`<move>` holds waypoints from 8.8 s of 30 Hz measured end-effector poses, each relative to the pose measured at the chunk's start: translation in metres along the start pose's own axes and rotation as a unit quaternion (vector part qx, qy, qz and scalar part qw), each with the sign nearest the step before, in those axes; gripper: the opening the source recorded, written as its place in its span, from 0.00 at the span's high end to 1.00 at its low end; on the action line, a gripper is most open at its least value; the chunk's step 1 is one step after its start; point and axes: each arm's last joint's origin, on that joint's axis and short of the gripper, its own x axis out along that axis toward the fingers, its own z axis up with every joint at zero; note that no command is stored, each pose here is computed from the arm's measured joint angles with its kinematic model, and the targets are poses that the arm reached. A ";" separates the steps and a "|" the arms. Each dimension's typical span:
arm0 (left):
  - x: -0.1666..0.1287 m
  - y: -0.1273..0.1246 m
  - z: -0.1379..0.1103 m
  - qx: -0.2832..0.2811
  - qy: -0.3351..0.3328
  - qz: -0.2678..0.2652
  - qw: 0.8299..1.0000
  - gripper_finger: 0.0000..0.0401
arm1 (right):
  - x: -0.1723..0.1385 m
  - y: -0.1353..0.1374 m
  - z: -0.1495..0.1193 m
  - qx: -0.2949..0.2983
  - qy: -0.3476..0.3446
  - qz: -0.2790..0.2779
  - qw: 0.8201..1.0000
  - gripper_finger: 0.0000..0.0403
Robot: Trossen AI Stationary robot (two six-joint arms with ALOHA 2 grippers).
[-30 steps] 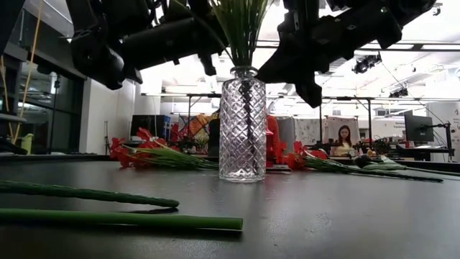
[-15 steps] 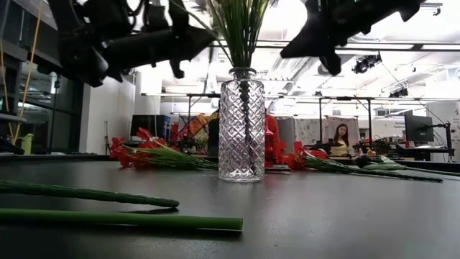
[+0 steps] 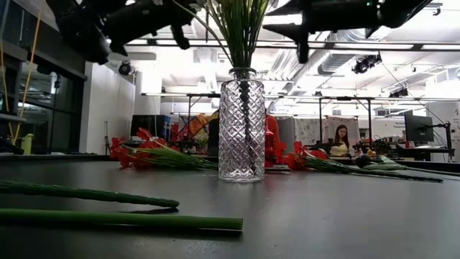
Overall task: Sort flowers into vase by color
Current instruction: Put the white flowers into the right transparent vase
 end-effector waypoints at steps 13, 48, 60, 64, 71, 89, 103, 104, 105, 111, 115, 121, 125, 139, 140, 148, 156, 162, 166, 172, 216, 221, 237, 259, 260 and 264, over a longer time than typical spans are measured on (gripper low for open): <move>0.041 -0.003 0.004 0.084 0.040 0.014 0.996 1.00 | 0.040 0.003 0.018 -0.096 0.025 0.057 0.993 0.49; 0.045 -0.003 0.002 0.084 0.064 0.021 0.994 1.00 | 0.072 0.017 0.027 -0.147 0.082 0.106 0.980 0.71; 0.044 -0.003 0.001 0.083 0.065 0.023 0.994 1.00 | 0.073 0.016 0.027 -0.158 0.074 0.091 0.980 0.91; 0.044 -0.003 0.001 0.083 0.065 0.023 0.994 1.00 | 0.072 0.017 0.027 -0.161 0.076 0.095 0.979 0.99; 0.044 -0.003 0.001 0.072 0.061 0.037 0.995 0.98 | 0.072 0.017 0.027 -0.161 0.078 0.098 0.979 0.99; 0.032 -0.006 0.036 0.084 0.144 0.095 0.981 0.52 | 0.046 0.016 0.053 -0.183 0.065 0.087 0.977 1.00; -0.016 -0.021 0.050 0.084 0.232 0.114 0.962 0.48 | 0.001 0.025 0.058 -0.211 0.147 0.036 0.966 1.00; -0.021 -0.021 0.048 0.074 0.234 0.114 0.963 0.48 | -0.005 0.026 0.057 -0.210 0.161 0.028 0.964 1.00; -0.028 -0.021 0.045 0.065 0.237 0.116 0.962 0.48 | -0.010 0.027 0.056 -0.212 0.173 0.019 0.962 1.00; -0.064 -0.023 0.025 0.020 0.234 0.153 0.960 0.48 | -0.050 0.037 0.052 -0.209 0.224 -0.049 0.951 1.00; -0.077 -0.030 0.009 0.010 0.259 0.163 0.952 0.48 | -0.073 0.049 0.045 -0.191 0.239 -0.054 0.950 1.00; -0.088 -0.049 -0.013 0.022 0.321 0.150 0.935 0.48 | -0.101 0.041 -0.009 -0.087 0.225 -0.032 0.970 1.00; -0.096 -0.059 -0.030 0.029 0.362 0.152 0.919 0.48 | -0.105 0.033 -0.053 -0.019 0.154 0.018 0.988 1.00; -0.079 -0.072 -0.110 0.024 0.455 0.175 0.873 0.48 | -0.090 0.041 -0.157 -0.068 0.115 0.025 0.991 1.00; -0.076 -0.073 -0.113 0.026 0.456 0.175 0.872 0.48 | -0.087 0.039 -0.164 -0.072 0.138 0.025 0.987 1.00; -0.063 -0.073 -0.120 0.037 0.456 0.174 0.872 0.48 | -0.068 0.047 -0.168 -0.126 0.026 0.068 0.989 1.00; -0.060 -0.065 -0.118 0.043 0.443 0.195 0.874 0.48 | -0.054 0.053 -0.164 -0.172 -0.115 0.070 0.976 1.00; -0.054 -0.057 -0.115 0.037 0.423 0.206 0.882 0.48 | -0.023 0.062 -0.176 -0.202 -0.117 0.061 0.970 1.00; -0.052 -0.054 -0.114 0.051 0.424 0.196 0.883 0.48 | -0.009 0.066 -0.182 -0.213 -0.119 0.050 0.968 1.00; -0.051 -0.054 -0.113 0.066 0.428 0.185 0.882 0.48 | -0.004 0.066 -0.181 -0.230 -0.134 -0.004 0.964 1.00; -0.039 -0.042 -0.105 0.083 0.392 0.174 0.899 0.48 | 0.000 0.043 -0.214 -0.260 0.057 -0.041 0.963 1.00; -0.039 -0.042 -0.105 0.083 0.392 0.174 0.899 0.48 | -0.001 0.044 -0.212 -0.232 0.057 -0.042 0.970 0.93; -0.039 -0.042 -0.105 0.084 0.392 0.177 0.899 0.48 | -0.018 0.061 -0.174 -0.239 0.048 -0.048 0.969 0.49; -0.039 -0.042 -0.105 0.083 0.387 0.183 0.900 0.48 | -0.013 0.055 -0.161 -0.210 0.052 -0.013 0.976 0.85; -0.039 -0.042 -0.105 0.083 0.386 0.183 0.900 0.48 | -0.013 0.055 -0.161 -0.210 0.052 -0.012 0.976 0.88; -0.039 -0.042 -0.105 0.083 0.386 0.183 0.900 0.48 | -0.013 0.055 -0.162 -0.213 0.057 -0.002 0.975 0.98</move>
